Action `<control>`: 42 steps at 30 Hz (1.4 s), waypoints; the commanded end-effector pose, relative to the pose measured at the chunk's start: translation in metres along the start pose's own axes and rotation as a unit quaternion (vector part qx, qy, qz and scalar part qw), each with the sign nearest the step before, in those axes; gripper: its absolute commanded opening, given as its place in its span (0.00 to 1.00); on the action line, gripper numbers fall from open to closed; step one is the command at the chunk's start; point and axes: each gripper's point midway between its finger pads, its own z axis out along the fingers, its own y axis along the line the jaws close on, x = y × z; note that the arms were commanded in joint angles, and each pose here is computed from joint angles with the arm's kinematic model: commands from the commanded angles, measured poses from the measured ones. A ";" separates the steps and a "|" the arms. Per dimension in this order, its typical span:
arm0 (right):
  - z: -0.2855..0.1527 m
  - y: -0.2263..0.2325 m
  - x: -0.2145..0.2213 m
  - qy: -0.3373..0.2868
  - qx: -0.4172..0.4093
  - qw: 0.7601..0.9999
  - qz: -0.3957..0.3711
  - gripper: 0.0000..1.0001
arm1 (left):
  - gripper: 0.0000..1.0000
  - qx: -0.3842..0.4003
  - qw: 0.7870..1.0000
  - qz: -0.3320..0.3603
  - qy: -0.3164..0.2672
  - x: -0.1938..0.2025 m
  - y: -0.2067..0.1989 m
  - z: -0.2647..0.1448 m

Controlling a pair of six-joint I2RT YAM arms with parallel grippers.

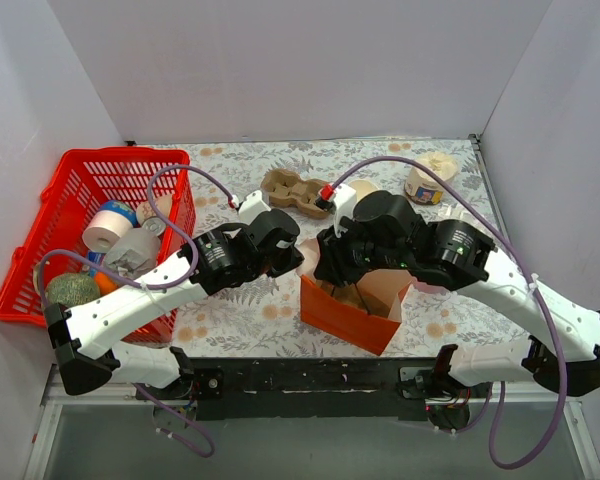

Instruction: Pack the takeout coffee

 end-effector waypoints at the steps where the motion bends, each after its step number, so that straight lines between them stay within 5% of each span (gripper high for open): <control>1: -0.019 0.013 -0.020 -0.060 -0.018 0.998 0.005 0.38 | 0.00 -0.015 1.000 -0.007 -0.012 -0.003 0.010 0.000; 5: -0.047 0.032 -0.046 -0.139 -0.069 0.988 -0.004 0.39 | 0.00 -0.029 0.999 -0.006 -0.012 -0.002 0.013 0.003; 12: -0.042 0.032 -0.024 -0.115 -0.082 0.990 0.019 0.38 | 0.00 -0.031 0.999 -0.005 -0.018 -0.005 0.015 0.002; 19: -0.039 -0.027 -0.026 -0.137 0.085 0.984 0.079 0.37 | 0.00 -0.029 1.000 0.000 -0.012 -0.002 0.016 0.001; 27: -0.049 -0.057 -0.013 -0.122 0.165 0.976 0.075 0.36 | 0.00 -0.025 1.000 0.007 -0.010 -0.001 0.016 0.002; 34: -0.066 -0.110 -0.010 -0.110 0.306 0.940 0.104 0.36 | 0.00 -0.022 0.999 0.034 -0.004 0.003 0.018 0.006; 42: -0.042 -0.066 -0.012 -0.104 0.156 0.977 0.101 0.35 | 0.00 -0.025 0.999 0.039 -0.003 0.005 0.019 0.009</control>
